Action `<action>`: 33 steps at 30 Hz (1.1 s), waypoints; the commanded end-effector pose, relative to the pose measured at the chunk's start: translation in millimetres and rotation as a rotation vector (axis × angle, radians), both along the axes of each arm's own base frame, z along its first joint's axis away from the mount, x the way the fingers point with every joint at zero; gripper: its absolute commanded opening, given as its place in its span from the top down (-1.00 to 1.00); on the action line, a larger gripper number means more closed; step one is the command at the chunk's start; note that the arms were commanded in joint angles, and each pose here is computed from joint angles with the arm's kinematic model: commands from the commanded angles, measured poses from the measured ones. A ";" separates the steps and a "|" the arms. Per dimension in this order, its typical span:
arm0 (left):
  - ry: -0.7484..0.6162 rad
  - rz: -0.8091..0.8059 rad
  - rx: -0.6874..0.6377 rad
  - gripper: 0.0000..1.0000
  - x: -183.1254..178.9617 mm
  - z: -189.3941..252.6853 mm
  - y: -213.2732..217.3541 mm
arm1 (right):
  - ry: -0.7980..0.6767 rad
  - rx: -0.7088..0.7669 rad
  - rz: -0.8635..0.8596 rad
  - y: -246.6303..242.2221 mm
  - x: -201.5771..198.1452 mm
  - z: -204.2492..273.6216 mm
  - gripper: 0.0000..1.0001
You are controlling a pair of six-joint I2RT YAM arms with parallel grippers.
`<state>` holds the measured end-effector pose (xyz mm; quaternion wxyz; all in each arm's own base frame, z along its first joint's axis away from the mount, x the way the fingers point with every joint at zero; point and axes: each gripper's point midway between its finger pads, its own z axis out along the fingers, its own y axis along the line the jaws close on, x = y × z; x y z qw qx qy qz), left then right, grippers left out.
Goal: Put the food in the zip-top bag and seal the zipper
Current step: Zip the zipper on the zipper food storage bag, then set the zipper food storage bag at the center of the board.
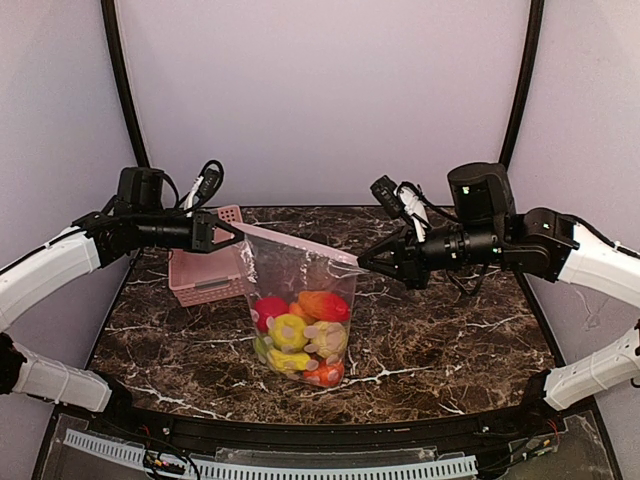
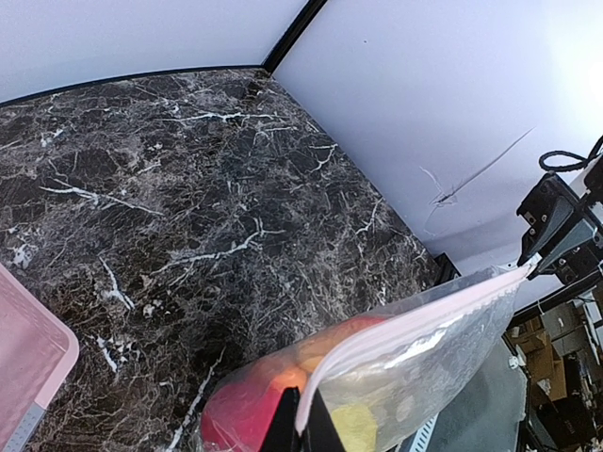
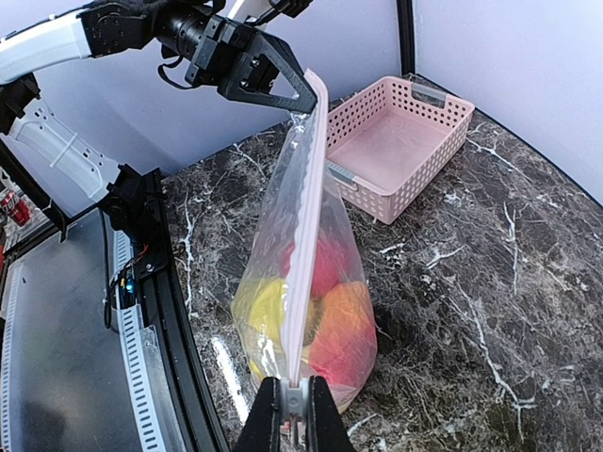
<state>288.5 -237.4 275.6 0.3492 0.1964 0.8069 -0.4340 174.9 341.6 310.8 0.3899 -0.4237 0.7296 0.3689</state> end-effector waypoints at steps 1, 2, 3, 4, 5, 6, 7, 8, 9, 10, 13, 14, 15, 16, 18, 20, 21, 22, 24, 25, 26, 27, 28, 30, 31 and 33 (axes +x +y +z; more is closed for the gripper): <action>-0.007 0.098 0.028 0.99 13.7 -7.3 22.1 | 0.013 0.003 -0.001 -10.6 -7.0 3.6 1.00; -0.012 0.086 0.026 0.99 12.1 -7.3 21.0 | 0.017 0.003 0.000 -9.8 -7.0 3.4 1.00; -0.014 0.059 0.013 0.99 8.6 -5.4 18.1 | 0.020 0.003 0.005 -8.7 -7.3 3.4 1.00; -0.023 0.042 0.011 0.95 6.6 -4.4 16.8 | 0.022 0.005 0.008 -7.5 -7.4 4.1 1.00; -0.019 0.015 0.001 0.72 2.6 -3.5 14.2 | 0.021 0.009 0.014 -6.3 -7.7 5.7 0.85; -0.023 0.001 0.000 0.36 0.7 -3.4 13.3 | 0.023 0.011 0.019 -5.1 -8.0 6.0 0.59; -0.016 -0.013 -0.001 0.16 -2.4 -4.4 12.5 | 0.022 0.015 0.026 -3.9 -8.6 7.2 0.36; -0.023 -0.019 0.004 -0.18 -3.9 -4.2 12.5 | 0.019 0.019 0.031 -3.0 -8.7 8.1 0.16; -0.019 -0.019 0.011 -0.32 -5.2 -5.6 13.5 | 0.016 0.024 0.033 -2.4 -8.9 9.5 -0.02; -0.029 -0.020 0.017 -0.53 -6.7 -5.3 14.7 | 0.012 0.030 0.033 -1.7 -8.3 11.1 -0.18; -0.050 -0.005 0.033 -0.76 -8.6 -3.8 18.7 | -0.001 0.040 0.023 -1.4 -5.8 14.8 -0.52; -0.060 0.000 0.035 -0.82 -9.7 -2.5 20.0 | -0.004 0.042 0.014 -1.7 -4.3 15.9 -0.64; -0.071 0.011 0.039 -0.84 -9.6 -1.0 21.9 | -0.009 0.042 -0.003 -2.8 -1.7 17.0 -0.76; -0.077 0.015 0.041 -0.87 -9.6 -0.5 22.7 | -0.011 0.038 -0.027 -4.4 2.2 16.7 -0.87; -0.089 0.037 0.046 -0.91 -8.2 0.7 25.6 | -0.017 0.029 -0.088 -8.7 11.4 16.8 -0.97; -0.096 0.082 0.061 -0.95 -3.6 -0.3 30.9 | -0.021 0.012 -0.163 -15.6 23.7 14.2 -0.97; -0.104 0.115 0.074 -0.95 0.0 -1.2 35.0 | -0.021 0.006 -0.197 -19.6 29.6 13.1 -0.97; -0.104 0.130 0.078 -0.96 1.5 -1.9 36.8 | -0.017 0.005 -0.228 -23.8 35.5 12.3 -0.97; -0.112 0.177 0.093 -0.96 6.8 -3.5 42.9 | 0.002 0.010 -0.279 -32.5 45.9 10.1 -0.97; -0.118 0.186 0.094 -0.96 7.8 -3.7 44.0 | 0.010 0.013 -0.303 -37.5 51.3 9.2 -0.97; -0.123 0.210 0.102 -0.96 10.7 -4.3 47.3 | 0.020 0.016 -0.326 -42.5 56.0 8.0 -0.97; -0.121 0.225 0.107 -0.97 11.7 -5.8 49.4 | 0.030 0.020 -0.352 -48.2 61.5 6.9 -0.97; -0.123 0.256 0.122 -0.97 15.2 -7.9 54.2 | 0.038 0.026 -0.378 -54.5 66.9 5.9 -0.97; -0.119 0.314 0.150 -0.97 20.7 -13.0 63.8 | 0.060 0.034 -0.435 -67.9 78.1 1.3 -0.97; -0.115 0.336 0.162 -0.97 21.8 -16.8 68.2 | 0.068 0.042 -0.461 -74.4 83.1 -0.5 -0.97; -0.111 0.405 0.197 -0.98 27.3 -25.2 81.0 | 0.083 0.057 -0.518 -89.8 95.0 -5.9 -0.97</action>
